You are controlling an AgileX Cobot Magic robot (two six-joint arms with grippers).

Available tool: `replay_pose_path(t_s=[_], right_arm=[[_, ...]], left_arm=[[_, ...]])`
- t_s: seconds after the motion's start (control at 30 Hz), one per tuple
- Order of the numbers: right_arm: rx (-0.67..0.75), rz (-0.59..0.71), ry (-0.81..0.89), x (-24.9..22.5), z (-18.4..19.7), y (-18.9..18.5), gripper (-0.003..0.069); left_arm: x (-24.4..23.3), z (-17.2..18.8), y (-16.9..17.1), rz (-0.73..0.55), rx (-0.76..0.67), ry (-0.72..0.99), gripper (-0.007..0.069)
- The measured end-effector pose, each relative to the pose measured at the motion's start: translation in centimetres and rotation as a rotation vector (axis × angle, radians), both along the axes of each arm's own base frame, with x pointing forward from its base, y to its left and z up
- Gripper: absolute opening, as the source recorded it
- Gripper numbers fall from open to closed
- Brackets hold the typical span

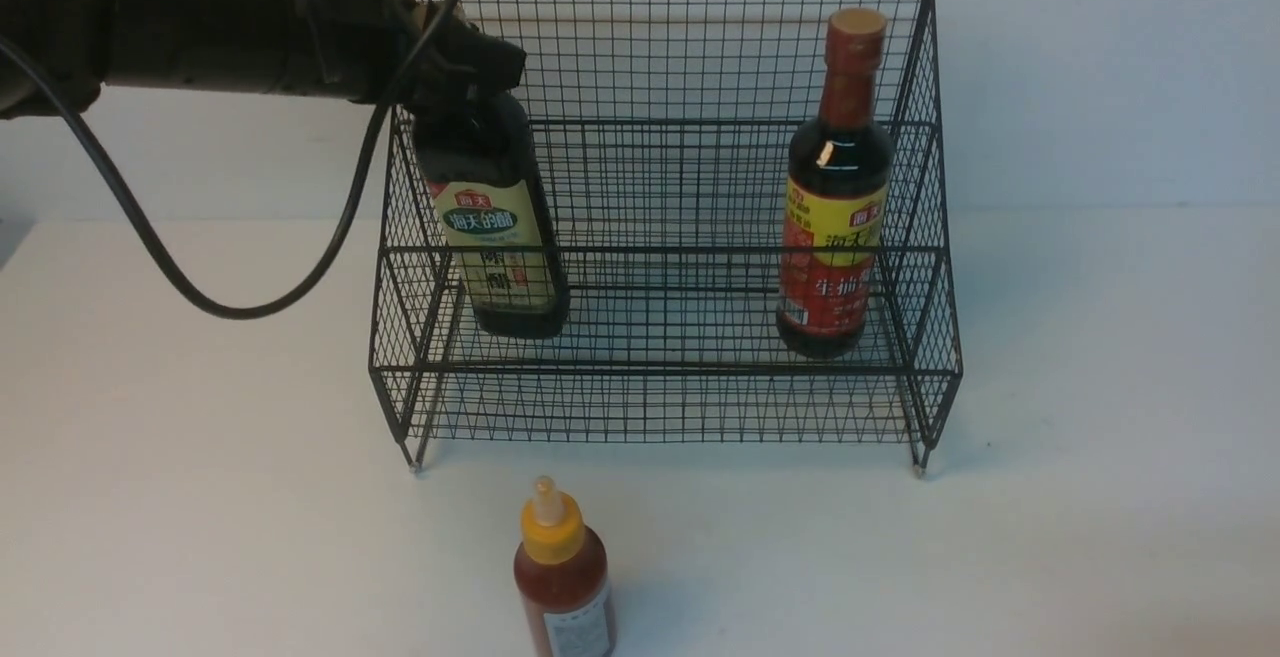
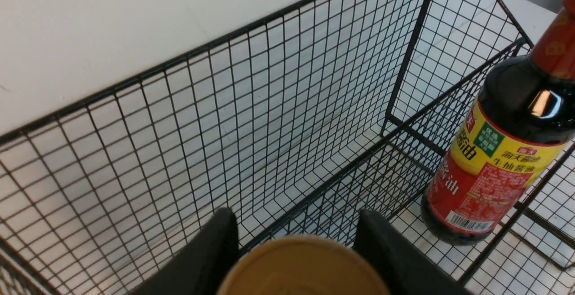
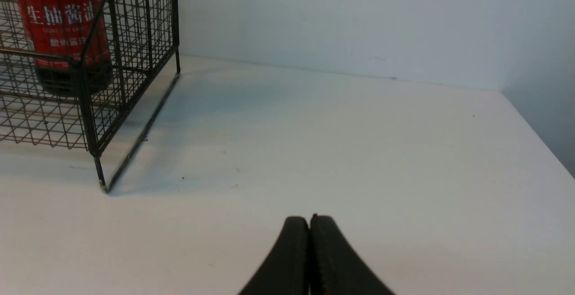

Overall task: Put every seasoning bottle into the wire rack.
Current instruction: Use the left arm to put the condiment bottle back on the shelf, then use the left arm to grab the condiment bottle closest to it

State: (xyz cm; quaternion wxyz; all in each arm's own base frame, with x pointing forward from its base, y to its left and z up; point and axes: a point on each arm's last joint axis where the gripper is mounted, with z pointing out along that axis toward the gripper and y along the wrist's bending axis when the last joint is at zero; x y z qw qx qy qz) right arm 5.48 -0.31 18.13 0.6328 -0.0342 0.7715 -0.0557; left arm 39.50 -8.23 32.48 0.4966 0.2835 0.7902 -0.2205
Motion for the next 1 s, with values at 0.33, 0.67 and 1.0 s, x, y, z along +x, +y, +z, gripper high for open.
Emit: replay_pose_path(t_s=[0.33,0.67,1.0], right_arm=[[0.000,0.000,0.001,0.0,0.0,0.0,-0.0015],[0.000,0.000,0.001,0.0,0.0,0.0,-0.0015],[0.000,0.000,0.001,0.0,0.0,0.0,-0.0015]], left_arm=[[1.1,-0.9,0.0,0.043,-0.051,0.021,0.0303],[1.2,-0.9,-0.1,0.050,-0.085,0.030,0.0415],[1.2,-0.3,0.1,0.076,-0.101,0.013,0.0602]])
